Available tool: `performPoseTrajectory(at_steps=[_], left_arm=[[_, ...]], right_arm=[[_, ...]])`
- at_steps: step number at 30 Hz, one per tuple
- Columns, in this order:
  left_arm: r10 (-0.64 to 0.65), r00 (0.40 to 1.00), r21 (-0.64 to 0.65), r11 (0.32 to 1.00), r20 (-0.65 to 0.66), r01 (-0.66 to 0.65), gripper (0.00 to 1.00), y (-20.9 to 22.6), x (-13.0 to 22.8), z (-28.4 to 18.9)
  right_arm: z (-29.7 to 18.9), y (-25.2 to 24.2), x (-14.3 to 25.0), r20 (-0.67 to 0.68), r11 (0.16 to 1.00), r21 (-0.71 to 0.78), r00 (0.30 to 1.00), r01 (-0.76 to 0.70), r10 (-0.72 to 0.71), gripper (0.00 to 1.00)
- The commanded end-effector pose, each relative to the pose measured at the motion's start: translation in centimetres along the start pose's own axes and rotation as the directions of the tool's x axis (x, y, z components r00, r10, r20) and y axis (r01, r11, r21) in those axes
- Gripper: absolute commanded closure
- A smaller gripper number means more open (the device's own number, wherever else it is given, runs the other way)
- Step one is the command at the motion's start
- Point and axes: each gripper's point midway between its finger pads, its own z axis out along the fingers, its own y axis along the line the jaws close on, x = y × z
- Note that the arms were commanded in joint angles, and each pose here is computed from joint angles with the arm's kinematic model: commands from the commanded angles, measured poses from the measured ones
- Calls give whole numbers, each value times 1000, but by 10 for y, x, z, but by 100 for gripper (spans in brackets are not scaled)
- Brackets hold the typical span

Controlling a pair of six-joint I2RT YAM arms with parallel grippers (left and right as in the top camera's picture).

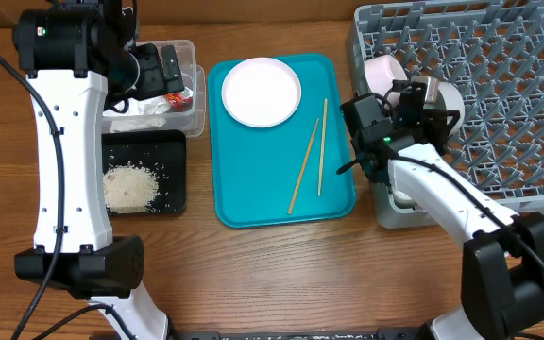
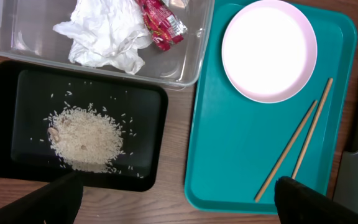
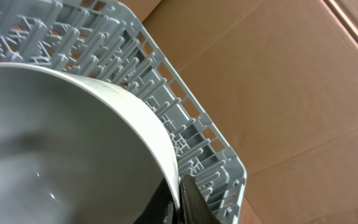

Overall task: Sort waste into correct bins and load items into the dishwasher
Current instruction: 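Carry the pale green bowl right and set it in the dish rack, then move the right gripper to the white plate rim and grasp it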

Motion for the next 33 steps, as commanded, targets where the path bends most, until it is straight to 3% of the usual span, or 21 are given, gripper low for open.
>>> performPoseTrajectory(at_steps=[1, 11, 25, 27, 31, 33], left_arm=[[5, 999, -4, 1000, 33, -5, 0, 3, -2, -11], [5, 999, -4, 1000, 33, -5, 0, 3, -2, -11], [5, 999, -4, 1000, 33, -5, 0, 3, -2, -11], [5, 999, -4, 1000, 33, -5, 0, 3, -2, -11], [5, 999, -4, 1000, 33, -5, 0, 3, -2, -11], [5, 999, -4, 1000, 33, -5, 0, 3, -2, -11]], right_arm=[[3, -2, 9, -6, 999, 8, 999, 51, -51, 96], [3, 17, 24, -32, 996, -75, 998, 43, -45, 96], [-27, 29, 20, 32, 985, -128, 994, 111, -108, 96], [-30, 31, 20, 39, 984, -135, 993, 116, -112, 86], [-38, 34, 18, 58, 981, -149, 992, 122, -115, 76], [-44, 37, 17, 71, 979, -160, 991, 125, -115, 66]])
